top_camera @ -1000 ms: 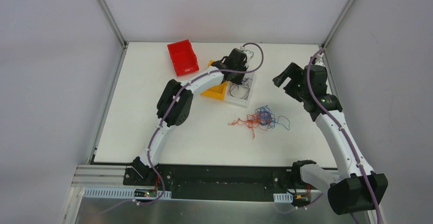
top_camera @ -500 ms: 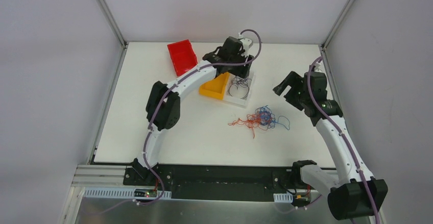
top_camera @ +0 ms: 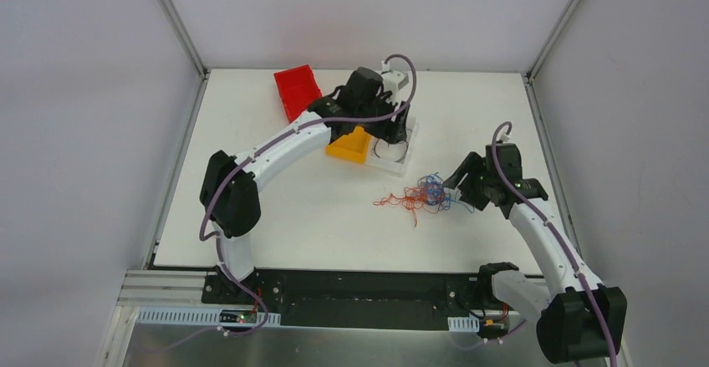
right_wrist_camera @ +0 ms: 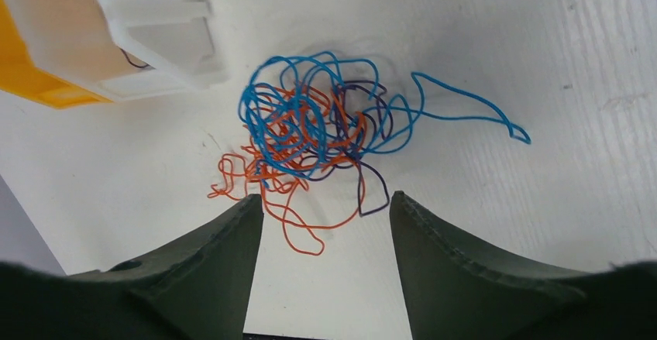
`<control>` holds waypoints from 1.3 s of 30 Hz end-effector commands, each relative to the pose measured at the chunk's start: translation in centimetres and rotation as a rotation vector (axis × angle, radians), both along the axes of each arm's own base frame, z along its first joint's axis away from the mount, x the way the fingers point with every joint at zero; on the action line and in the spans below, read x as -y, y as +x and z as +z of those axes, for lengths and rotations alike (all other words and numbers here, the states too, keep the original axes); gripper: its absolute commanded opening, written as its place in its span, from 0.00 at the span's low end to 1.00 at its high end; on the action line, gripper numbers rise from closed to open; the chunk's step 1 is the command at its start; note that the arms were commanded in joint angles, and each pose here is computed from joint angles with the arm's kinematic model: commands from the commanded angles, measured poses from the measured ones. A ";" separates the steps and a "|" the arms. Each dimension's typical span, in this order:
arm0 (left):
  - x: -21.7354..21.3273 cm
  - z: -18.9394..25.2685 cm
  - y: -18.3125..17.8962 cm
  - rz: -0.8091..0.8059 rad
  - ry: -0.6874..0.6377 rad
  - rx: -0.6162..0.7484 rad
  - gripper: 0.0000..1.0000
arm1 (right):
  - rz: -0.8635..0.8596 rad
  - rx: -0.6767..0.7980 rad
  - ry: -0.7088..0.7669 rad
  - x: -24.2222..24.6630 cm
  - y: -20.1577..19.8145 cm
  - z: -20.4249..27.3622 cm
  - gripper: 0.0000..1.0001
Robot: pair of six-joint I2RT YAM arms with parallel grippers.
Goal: Untangle the cables
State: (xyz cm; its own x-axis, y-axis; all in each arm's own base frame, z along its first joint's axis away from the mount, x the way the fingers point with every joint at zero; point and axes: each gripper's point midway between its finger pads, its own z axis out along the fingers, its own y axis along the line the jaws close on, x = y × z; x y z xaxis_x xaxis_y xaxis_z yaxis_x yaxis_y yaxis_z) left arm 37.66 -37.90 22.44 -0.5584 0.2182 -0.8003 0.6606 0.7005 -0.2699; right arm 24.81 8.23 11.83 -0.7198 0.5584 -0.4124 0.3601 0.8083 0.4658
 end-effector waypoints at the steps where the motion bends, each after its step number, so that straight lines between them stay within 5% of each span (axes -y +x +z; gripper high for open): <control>1: 1.8 -1.4 -6.1 -0.129 0.009 -0.057 0.65 | -0.069 -0.060 0.056 0.0 -2.1 -1.3 0.62; 12: 3.7 -7.6 -11.3 -0.150 -0.107 -0.115 0.63 | -0.223 -0.060 0.093 2.2 -2.4 -2.9 0.54; 30: 2.2 -16.3 -11.8 -0.241 0.247 0.012 0.61 | -0.154 0.034 0.142 1.2 -1.4 -0.9 0.55; 34: 2.3 -17.0 -11.8 -0.251 0.260 0.006 0.51 | -0.121 0.059 0.142 0.9 -0.9 -0.3 0.56; 37: 2.1 -17.9 -12.2 -0.265 0.291 -0.036 0.30 | -0.088 0.077 0.153 0.5 -0.4 0.2 0.59; 39: 2.4 -18.4 -12.9 -0.298 0.287 -0.063 0.31 | -0.075 0.072 0.160 0.1 -0.1 0.1 0.62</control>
